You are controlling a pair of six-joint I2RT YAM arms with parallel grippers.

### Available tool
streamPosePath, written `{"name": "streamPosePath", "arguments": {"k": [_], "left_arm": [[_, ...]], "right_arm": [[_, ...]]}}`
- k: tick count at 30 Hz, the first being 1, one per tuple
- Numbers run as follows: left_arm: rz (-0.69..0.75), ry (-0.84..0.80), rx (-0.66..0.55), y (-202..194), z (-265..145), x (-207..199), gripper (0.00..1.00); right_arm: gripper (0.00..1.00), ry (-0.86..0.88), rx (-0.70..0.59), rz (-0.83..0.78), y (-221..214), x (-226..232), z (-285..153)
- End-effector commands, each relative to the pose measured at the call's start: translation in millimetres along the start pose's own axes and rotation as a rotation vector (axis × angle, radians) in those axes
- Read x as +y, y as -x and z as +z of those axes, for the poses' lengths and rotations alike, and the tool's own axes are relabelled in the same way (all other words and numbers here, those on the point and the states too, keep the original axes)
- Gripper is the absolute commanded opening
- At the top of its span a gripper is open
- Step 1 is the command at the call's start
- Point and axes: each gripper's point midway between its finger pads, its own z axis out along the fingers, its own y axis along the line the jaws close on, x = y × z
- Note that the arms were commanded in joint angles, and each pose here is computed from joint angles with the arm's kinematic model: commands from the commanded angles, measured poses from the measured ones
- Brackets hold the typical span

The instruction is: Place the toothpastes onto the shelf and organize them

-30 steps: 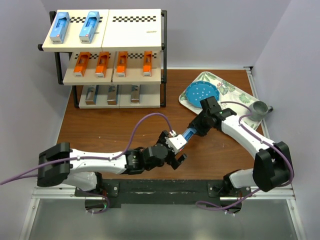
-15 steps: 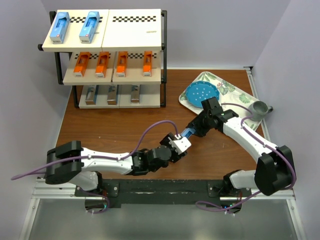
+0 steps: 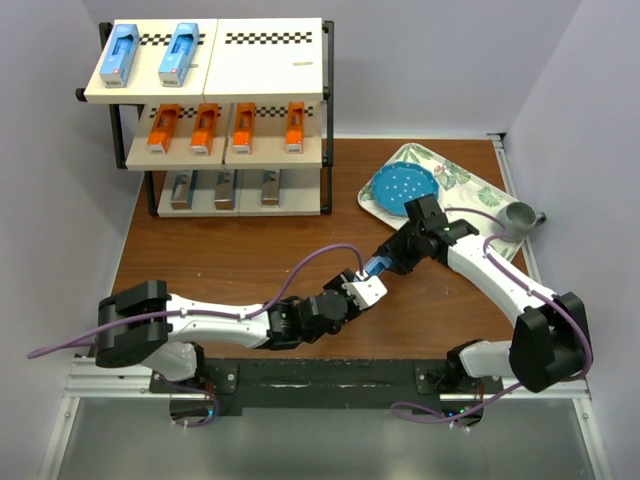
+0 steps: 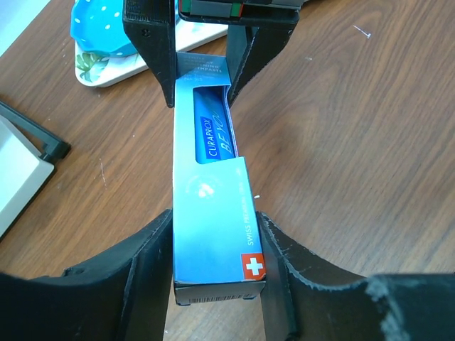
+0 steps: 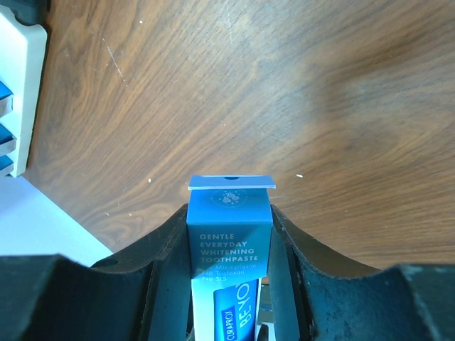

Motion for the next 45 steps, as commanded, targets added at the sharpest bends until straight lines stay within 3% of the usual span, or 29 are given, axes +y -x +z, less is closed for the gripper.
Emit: {"name": "streamPosePath", "arguments": {"k": [1,6,12,21,25,29,36,45], "left_arm": [[-0.063,-0.058,-0.101,42.2,1.8,-10.7,0.26],[-0.101,-0.048,-0.11,49.5,-4.3,-5.8,0.21],[-0.122,0.001,-0.133,68.5,-15.0,11.9,0.17],[-0.226,0.096,-0.183,117.2,-21.3,76.2,0.15],[-0.268,0.173,-0.243,160.5,-33.1,125.6,0.15],[-0.28,0.277,-0.238,193.4,-46.5,167.4,0.15],[-0.33,0.364,-0.331,256.0,-83.0,233.4,0.16],[-0.35,0.602,-0.331,290.8,-110.5,342.3,0.19]], "right_arm": [[0.38,0.122,0.012,-0.037,-3.4,22.8,-16.1],[0.77,0.196,-0.074,-0.088,10.1,38.1,-33.5],[0.98,0.297,-0.258,-0.182,35.8,59.4,-84.5],[0.98,0.563,-0.673,-0.369,72.0,82.4,-208.7],[0.98,0.532,-0.797,-0.431,81.9,63.7,-229.8],[0.98,0.476,-0.845,-0.424,86.9,41.8,-234.9],[0.98,0.405,-0.867,-0.426,90.1,20.1,-230.1],[0.98,0.37,-0.85,-0.463,88.2,13.8,-223.8]]}}
